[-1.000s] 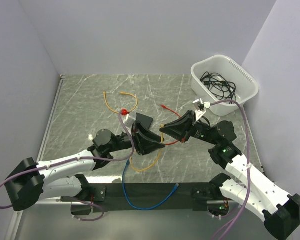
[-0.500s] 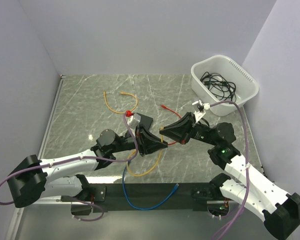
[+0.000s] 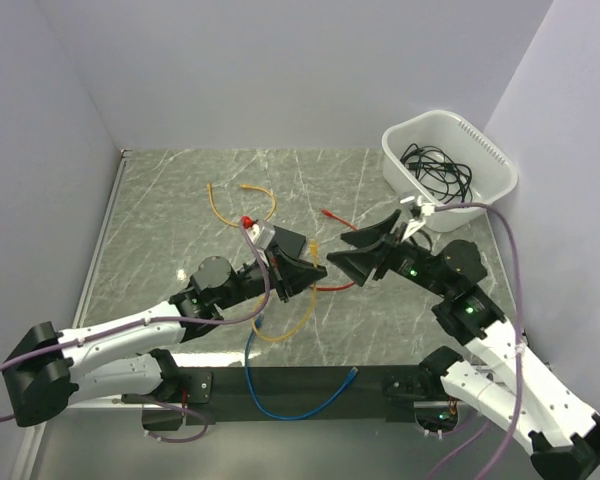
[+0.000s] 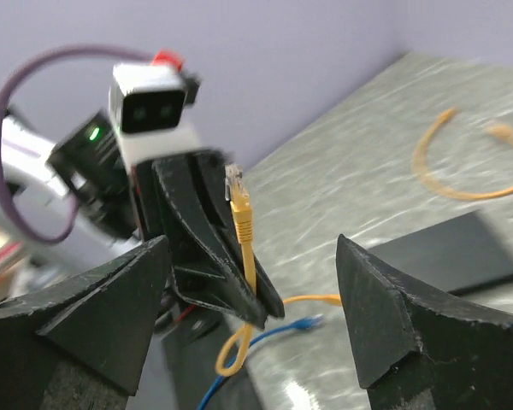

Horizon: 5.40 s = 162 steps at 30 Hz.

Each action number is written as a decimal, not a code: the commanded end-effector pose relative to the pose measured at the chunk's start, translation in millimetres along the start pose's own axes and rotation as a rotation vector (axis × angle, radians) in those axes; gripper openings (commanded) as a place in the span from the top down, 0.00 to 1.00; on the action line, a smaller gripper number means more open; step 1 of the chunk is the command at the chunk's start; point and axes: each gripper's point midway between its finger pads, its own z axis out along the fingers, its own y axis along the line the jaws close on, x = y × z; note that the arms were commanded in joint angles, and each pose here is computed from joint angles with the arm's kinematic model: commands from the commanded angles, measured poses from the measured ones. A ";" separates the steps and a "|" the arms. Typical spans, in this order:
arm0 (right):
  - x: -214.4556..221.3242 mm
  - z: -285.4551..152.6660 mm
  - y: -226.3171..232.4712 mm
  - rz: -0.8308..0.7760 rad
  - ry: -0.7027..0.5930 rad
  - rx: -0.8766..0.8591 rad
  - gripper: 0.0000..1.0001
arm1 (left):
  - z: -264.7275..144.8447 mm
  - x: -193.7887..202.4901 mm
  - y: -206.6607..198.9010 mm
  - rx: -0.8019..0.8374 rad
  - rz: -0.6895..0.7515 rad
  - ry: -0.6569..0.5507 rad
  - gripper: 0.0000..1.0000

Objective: Insert the plug into the switch port

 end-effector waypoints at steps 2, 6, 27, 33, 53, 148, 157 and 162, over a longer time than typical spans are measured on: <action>-32.1 -21.7 -22.5 -0.102 -0.056 0.248 0.15 | 0.7 -29.7 21.4 -0.225 0.078 -0.079 0.99; -42.1 -26.9 -32.8 -0.079 -0.052 0.355 0.32 | 7.7 -26.7 31.3 -0.353 0.105 -0.065 1.00; -9.4 13.0 -30.5 -0.071 0.074 0.435 0.52 | 29.3 -13.2 45.4 -0.551 0.111 -0.041 0.99; -5.5 21.2 -32.3 -0.071 0.075 0.464 0.51 | 30.6 -9.5 44.4 -0.545 0.107 -0.036 1.00; -3.5 35.9 -40.3 -0.066 0.052 0.516 0.67 | 29.5 -8.1 42.3 -0.540 0.104 -0.040 1.00; 249.9 71.3 -83.9 -0.146 0.912 0.289 1.00 | -84.8 -22.1 217.6 -0.863 -0.027 -0.061 0.41; 220.1 53.6 -106.5 -0.191 0.832 0.470 1.00 | -93.8 -16.3 232.6 -0.919 -0.039 -0.049 0.40; 246.4 38.6 -133.6 -0.187 0.939 0.572 1.00 | -93.0 -8.3 247.9 -0.924 -0.062 -0.025 0.41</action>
